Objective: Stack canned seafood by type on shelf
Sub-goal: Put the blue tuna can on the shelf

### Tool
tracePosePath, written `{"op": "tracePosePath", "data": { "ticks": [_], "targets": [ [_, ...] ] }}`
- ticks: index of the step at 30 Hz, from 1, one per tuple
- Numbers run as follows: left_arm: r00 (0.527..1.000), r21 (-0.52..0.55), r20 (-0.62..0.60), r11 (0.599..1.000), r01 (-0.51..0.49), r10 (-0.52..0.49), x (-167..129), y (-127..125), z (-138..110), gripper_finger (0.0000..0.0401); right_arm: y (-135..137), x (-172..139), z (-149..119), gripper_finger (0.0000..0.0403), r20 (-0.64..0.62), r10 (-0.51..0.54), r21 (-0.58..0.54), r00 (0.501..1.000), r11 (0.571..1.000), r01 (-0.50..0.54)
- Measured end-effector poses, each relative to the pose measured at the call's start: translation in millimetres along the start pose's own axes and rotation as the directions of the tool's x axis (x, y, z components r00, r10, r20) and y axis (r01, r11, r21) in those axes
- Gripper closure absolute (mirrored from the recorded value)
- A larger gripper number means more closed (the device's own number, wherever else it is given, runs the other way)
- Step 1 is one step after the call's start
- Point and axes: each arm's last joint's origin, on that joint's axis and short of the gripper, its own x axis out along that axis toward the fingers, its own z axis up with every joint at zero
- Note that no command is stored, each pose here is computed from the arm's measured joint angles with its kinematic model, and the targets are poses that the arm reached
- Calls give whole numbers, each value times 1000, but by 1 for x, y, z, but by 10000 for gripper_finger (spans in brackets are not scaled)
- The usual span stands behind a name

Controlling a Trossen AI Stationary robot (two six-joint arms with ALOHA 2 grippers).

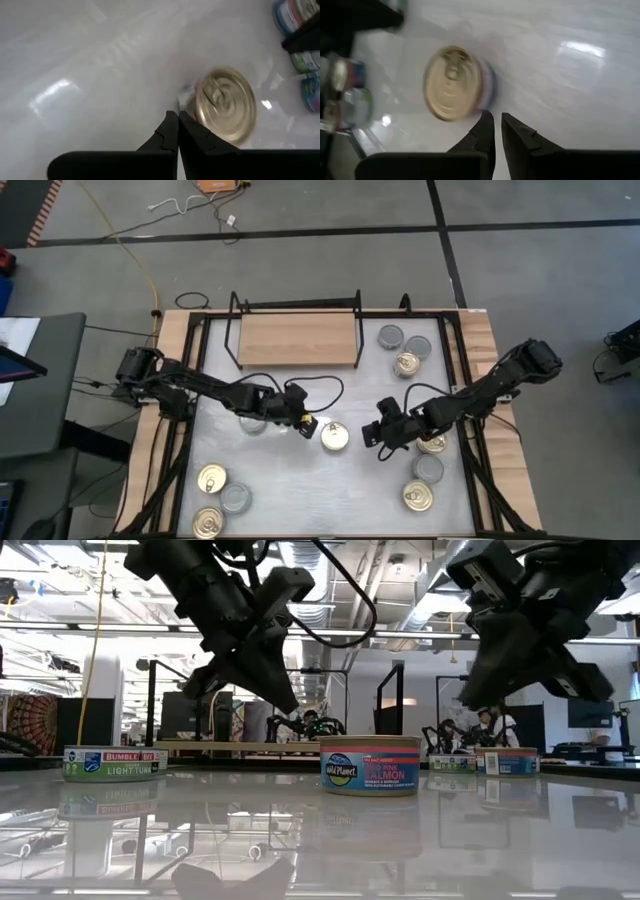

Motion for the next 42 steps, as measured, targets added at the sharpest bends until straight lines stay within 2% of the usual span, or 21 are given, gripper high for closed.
{"op": "tracePosePath", "data": {
  "ticks": [7,16,20,25,33,42],
  "targets": [
    [1000,4,-10,1000,4,-4,-1,-2,-4,398,3,29,-13,326,5,37,31,999,999,-37],
    [1000,10,-1,1000,-3,3,-1,-2,-4,314,5,35,-15,221,-1,69,46,998,997,-69],
    [1000,-7,7,1000,-3,3,-1,-2,-3,294,6,36,-13,198,4,69,52,998,996,-69],
    [1000,-65,8,998,6,-6,-2,-4,-5,292,4,41,-8,216,17,55,81,998,995,-57],
    [999,-76,30,997,14,-12,-2,-6,-6,291,3,65,-5,264,38,85,142,996,986,-89],
    [1000,-98,5,995,12,-12,-3,-6,-19,291,1,69,-3,291,26,71,126,997,989,-73]
  ]
}}
